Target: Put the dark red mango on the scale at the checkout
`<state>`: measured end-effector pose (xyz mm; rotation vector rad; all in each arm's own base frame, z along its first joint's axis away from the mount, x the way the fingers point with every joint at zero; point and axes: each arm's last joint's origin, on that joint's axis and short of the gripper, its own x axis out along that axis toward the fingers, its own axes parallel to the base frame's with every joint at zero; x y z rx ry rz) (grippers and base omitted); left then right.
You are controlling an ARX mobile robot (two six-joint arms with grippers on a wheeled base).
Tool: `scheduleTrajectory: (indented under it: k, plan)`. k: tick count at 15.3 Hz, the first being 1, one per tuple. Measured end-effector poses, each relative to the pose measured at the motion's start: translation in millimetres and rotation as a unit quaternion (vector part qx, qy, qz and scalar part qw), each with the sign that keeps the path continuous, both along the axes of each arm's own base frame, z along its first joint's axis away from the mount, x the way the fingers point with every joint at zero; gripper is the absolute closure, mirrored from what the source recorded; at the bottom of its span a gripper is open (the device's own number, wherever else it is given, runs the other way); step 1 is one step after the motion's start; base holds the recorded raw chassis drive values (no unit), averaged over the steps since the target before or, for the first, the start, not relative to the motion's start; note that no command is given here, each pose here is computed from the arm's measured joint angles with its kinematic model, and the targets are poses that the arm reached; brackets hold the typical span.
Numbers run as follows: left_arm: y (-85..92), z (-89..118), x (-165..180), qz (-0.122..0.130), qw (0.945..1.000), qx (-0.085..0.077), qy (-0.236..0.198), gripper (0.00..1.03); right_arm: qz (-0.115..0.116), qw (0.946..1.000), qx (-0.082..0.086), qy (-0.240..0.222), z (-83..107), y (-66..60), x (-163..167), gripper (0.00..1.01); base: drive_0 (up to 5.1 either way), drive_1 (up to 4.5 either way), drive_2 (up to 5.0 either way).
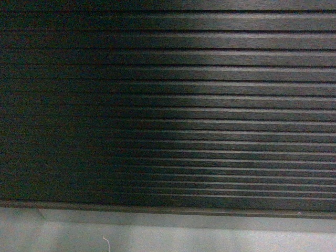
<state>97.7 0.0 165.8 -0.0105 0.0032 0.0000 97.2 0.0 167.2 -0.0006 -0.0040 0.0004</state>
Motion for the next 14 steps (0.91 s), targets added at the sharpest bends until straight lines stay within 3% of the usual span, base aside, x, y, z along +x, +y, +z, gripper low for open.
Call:
scheduleTrajectory:
  k: [2, 14]
  plan:
    - [0.0, 0.0, 0.0, 0.000, 1.0000, 0.000, 0.000, 0.05, 0.000, 1.0000, 0.000, 0.000, 0.0, 0.0, 0.0, 0.03, -0.1, 4.15, -4.4]
    - [0.0, -0.1, 0.0, 0.000, 1.0000, 0.000, 0.000, 0.05, -0.001, 1.0000, 0.000, -0.001, 0.1, 0.0, 0.0, 0.03, 0.0, 0.00, 0.0]
